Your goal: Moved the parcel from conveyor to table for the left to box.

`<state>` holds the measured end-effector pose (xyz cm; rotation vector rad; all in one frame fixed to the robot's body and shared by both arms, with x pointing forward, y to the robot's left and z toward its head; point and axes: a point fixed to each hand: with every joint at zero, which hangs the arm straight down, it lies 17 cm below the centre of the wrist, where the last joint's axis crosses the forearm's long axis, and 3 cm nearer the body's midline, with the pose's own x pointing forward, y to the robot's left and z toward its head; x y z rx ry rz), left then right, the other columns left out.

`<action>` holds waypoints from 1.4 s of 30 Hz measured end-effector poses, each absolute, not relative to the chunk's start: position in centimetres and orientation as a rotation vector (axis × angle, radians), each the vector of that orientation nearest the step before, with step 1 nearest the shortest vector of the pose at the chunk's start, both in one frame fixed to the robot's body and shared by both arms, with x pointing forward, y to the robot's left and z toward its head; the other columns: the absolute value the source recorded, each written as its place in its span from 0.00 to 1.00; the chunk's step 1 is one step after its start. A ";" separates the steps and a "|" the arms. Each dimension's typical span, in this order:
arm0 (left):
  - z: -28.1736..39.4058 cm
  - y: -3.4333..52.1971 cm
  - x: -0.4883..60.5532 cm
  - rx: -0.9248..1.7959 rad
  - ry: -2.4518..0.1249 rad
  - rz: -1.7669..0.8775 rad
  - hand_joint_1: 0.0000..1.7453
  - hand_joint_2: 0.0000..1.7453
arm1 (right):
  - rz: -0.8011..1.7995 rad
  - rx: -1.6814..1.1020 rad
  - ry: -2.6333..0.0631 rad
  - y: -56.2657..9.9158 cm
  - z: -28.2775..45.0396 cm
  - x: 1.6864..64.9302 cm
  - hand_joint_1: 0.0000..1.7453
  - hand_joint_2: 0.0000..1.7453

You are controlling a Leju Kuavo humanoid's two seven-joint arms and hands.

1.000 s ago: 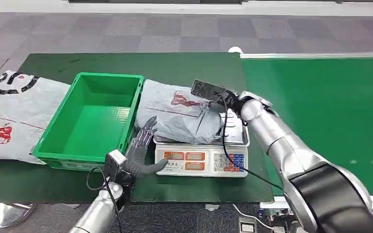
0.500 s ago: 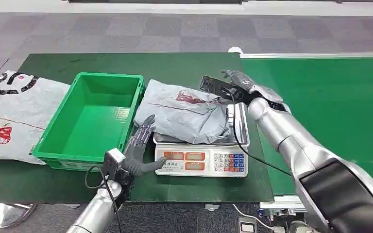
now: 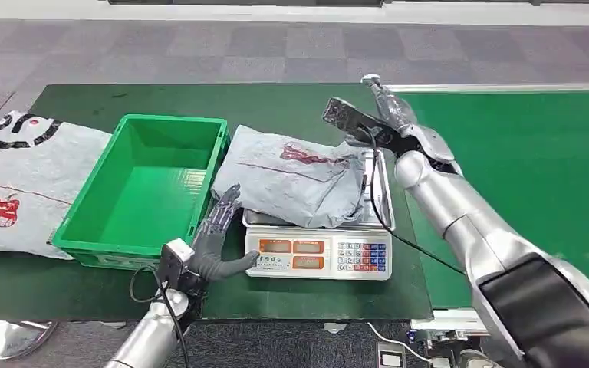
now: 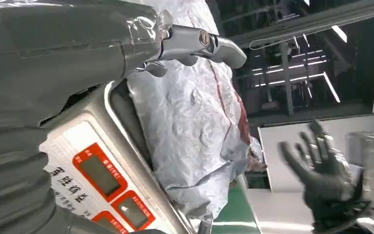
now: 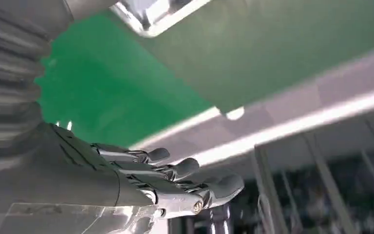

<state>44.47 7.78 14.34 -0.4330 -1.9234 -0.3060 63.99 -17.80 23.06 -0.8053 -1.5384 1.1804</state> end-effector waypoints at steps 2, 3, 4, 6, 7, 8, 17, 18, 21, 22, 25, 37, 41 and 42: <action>14.2 8.0 44.3 -0.429 -1.923 -0.299 0.00 1.00 | 1.095 -0.769 -1.611 -18.4 24.8 64.0 0.00 0.00; 14.2 8.1 44.3 -0.428 -1.923 -0.298 0.00 1.00 | 1.051 -0.737 -1.648 -18.7 25.4 63.9 0.00 1.00; 14.2 8.1 44.2 -0.427 -1.924 -0.298 0.00 1.00 | 0.990 -0.691 -1.702 -19.0 26.3 63.7 0.00 1.00; 14.2 8.3 44.2 -0.422 -1.927 -0.297 0.00 1.00 | 0.876 -0.605 -1.802 -19.6 27.4 62.9 0.00 1.00; 14.3 8.3 44.2 -0.416 -1.931 -0.296 0.00 1.00 | 0.795 -0.567 -1.871 -20.2 28.0 62.3 0.00 1.00; 14.4 8.4 44.3 -0.410 -1.934 -0.295 0.00 1.00 | 0.731 -0.546 -1.914 -20.9 28.0 61.6 0.00 1.00; 14.5 8.6 44.3 -0.443 -1.927 -0.277 0.00 1.00 | 0.153 -0.527 -2.084 -32.0 23.0 52.7 0.00 1.00; 14.6 8.7 44.3 -0.468 -1.924 -0.268 0.00 1.00 | 0.138 -0.546 -2.082 -32.6 22.1 51.7 0.00 1.00; 15.2 9.0 44.5 -0.542 -1.916 -0.251 0.00 1.00 | 0.124 -0.624 -2.066 -33.8 19.3 49.0 0.00 1.00; 15.4 9.2 44.7 -0.545 -1.918 -0.245 0.00 1.00 | 0.119 -0.628 -2.053 -33.8 18.4 48.5 0.00 1.00; 15.5 9.7 45.0 -0.542 -1.919 -0.231 0.00 1.00 | 0.102 -0.637 -2.022 -34.3 16.9 47.4 0.00 1.00; 19.9 9.3 47.7 -0.490 -2.016 -0.289 0.00 1.00 | -0.016 -0.732 -1.931 -35.0 12.7 44.1 0.00 1.00; 23.7 7.5 49.2 -0.385 -2.116 -0.354 0.00 1.00 | -0.040 -0.706 -1.897 -34.9 11.3 43.7 0.00 1.00; 24.4 7.0 49.3 -0.383 -2.128 -0.373 0.00 1.00 | -0.041 -0.704 -1.893 -34.8 11.2 43.7 0.00 1.00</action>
